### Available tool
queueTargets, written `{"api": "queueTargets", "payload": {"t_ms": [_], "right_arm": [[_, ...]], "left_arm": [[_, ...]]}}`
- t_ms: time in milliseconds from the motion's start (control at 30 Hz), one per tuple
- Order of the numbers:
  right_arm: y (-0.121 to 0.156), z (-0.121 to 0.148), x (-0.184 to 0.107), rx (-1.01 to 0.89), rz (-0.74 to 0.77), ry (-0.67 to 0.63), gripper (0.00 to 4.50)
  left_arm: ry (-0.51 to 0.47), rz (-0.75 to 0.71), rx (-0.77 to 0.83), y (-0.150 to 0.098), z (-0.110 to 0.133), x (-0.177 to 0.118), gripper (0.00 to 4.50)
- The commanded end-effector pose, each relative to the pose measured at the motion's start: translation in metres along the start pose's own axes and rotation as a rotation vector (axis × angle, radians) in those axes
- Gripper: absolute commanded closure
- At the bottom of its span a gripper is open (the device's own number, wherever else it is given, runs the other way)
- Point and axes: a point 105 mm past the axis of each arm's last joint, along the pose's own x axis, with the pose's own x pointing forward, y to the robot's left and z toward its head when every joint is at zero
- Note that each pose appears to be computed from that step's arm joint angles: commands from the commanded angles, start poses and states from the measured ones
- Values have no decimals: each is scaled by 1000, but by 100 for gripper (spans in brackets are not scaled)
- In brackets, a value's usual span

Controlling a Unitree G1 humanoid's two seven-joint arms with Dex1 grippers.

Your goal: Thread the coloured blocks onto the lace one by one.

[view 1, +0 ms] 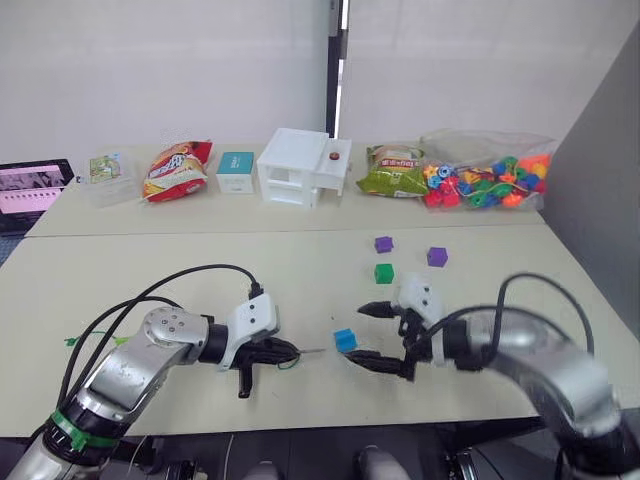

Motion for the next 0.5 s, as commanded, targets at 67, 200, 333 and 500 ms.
{"api": "queueTargets", "payload": {"t_ms": [67,200,333,500], "right_arm": [[-11,-11,16,-259,225,126,4],[-21,-20,29,-344,313,157,4],[-29,-30,36,-390,341,180,4],[-37,-41,38,-404,338,206,4]], "left_arm": [[7,25,10,-7,4,-5,450],[7,68,-5,-7,3,-6,450],[12,86,-16,-7,0,-8,450],[23,100,-22,-6,-5,-11,450]]}}
